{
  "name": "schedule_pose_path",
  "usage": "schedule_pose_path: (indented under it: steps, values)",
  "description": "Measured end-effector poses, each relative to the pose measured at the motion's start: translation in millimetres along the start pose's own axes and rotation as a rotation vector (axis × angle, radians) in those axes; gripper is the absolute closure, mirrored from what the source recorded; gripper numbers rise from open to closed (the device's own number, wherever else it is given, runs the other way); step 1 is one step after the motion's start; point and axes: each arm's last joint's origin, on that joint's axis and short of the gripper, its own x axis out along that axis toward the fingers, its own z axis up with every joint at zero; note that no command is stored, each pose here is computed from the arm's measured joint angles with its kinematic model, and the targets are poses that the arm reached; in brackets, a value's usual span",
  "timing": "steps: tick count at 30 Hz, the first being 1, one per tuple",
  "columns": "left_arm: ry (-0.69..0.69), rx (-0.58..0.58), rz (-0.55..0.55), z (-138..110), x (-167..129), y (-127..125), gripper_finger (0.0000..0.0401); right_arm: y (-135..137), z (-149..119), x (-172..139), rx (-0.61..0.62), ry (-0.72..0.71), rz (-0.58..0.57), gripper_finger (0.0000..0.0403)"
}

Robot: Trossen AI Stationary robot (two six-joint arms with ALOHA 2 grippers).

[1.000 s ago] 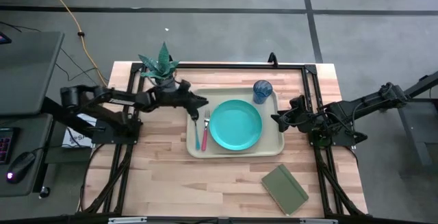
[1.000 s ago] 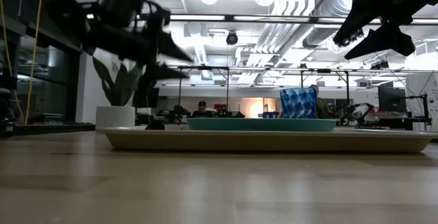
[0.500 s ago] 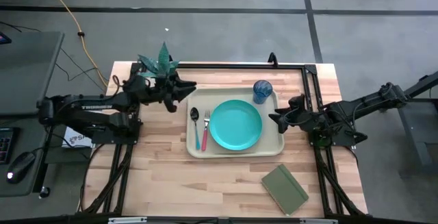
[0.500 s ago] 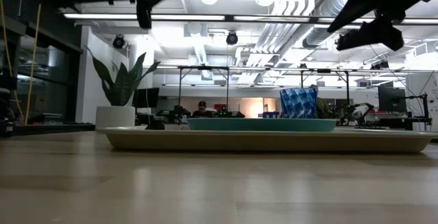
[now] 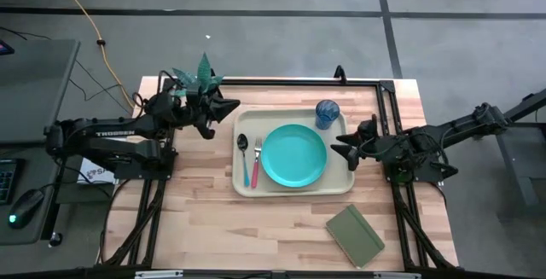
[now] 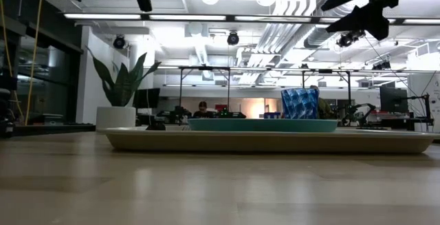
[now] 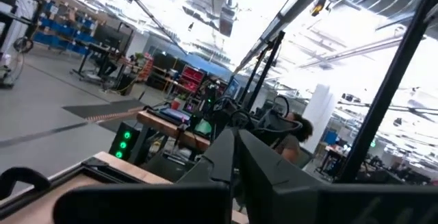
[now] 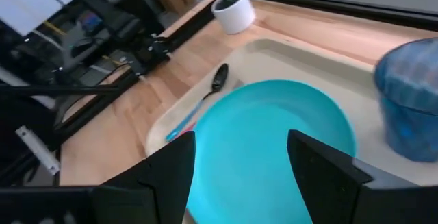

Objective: Pick and place plate/cup/fork/spoon on tray
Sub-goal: Return to Home Position

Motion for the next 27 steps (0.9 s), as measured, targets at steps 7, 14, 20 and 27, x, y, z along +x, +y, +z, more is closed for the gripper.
schedule_pose_path:
  steps: [7, 14, 20, 27]
  values:
    - [-0.006, -0.029, 0.01, 0, 0, -1, 0.0401, 5, 4, -1, -0.021, -0.008, 0.083, 0.0178]
    - [0.025, -0.043, -0.051, -5, 1, -10, 0.0401, 10, 9, -2, 0.003, -0.053, 0.126, 0.0178]
    - [0.065, -0.047, -0.146, -8, 0, -19, 0.0401, 17, 19, -4, 0.051, -0.142, 0.194, 0.0178]
    - [0.09, -0.023, -0.216, -8, -1, -24, 0.0401, 23, 30, -8, 0.034, -0.279, 0.216, 0.0178]
